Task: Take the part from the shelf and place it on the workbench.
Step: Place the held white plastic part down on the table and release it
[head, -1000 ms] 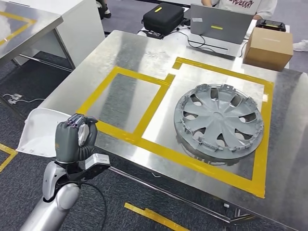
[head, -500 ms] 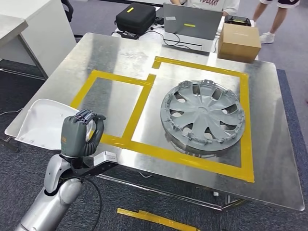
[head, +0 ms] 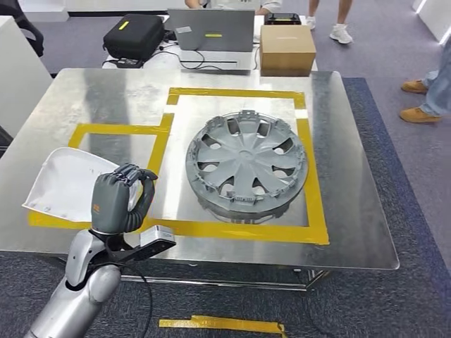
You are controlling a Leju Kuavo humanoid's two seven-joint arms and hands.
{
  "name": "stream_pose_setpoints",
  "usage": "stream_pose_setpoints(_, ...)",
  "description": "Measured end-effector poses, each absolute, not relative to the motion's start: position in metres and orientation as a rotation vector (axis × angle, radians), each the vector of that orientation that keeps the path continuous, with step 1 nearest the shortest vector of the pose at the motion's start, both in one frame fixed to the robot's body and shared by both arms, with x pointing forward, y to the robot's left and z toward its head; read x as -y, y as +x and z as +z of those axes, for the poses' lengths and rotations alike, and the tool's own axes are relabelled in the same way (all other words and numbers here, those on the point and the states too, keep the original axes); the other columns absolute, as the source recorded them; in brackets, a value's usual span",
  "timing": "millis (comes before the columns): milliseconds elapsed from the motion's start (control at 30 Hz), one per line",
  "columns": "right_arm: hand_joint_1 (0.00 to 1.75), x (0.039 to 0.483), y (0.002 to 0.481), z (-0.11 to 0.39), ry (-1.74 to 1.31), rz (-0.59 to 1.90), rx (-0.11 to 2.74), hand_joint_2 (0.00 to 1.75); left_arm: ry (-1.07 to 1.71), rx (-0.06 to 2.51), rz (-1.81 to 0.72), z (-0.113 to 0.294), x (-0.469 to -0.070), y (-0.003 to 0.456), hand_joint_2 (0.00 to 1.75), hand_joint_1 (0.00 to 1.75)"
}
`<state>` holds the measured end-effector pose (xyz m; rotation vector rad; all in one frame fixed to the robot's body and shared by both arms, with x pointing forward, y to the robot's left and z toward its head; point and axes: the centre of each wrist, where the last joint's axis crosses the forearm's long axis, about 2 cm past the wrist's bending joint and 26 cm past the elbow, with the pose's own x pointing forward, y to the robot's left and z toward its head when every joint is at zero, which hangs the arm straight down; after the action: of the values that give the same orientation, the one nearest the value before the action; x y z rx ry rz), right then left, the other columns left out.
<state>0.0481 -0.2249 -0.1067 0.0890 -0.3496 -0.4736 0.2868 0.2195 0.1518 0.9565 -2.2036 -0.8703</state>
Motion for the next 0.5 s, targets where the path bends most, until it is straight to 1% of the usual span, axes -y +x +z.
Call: stream_pose_setpoints(500,0.0,0.22,0.0454,-0.1064,0.119,-0.454,0.291,0.0,0.984,2.227,-0.97,0.1568,-0.2133,0.2915,1.75,1.75)
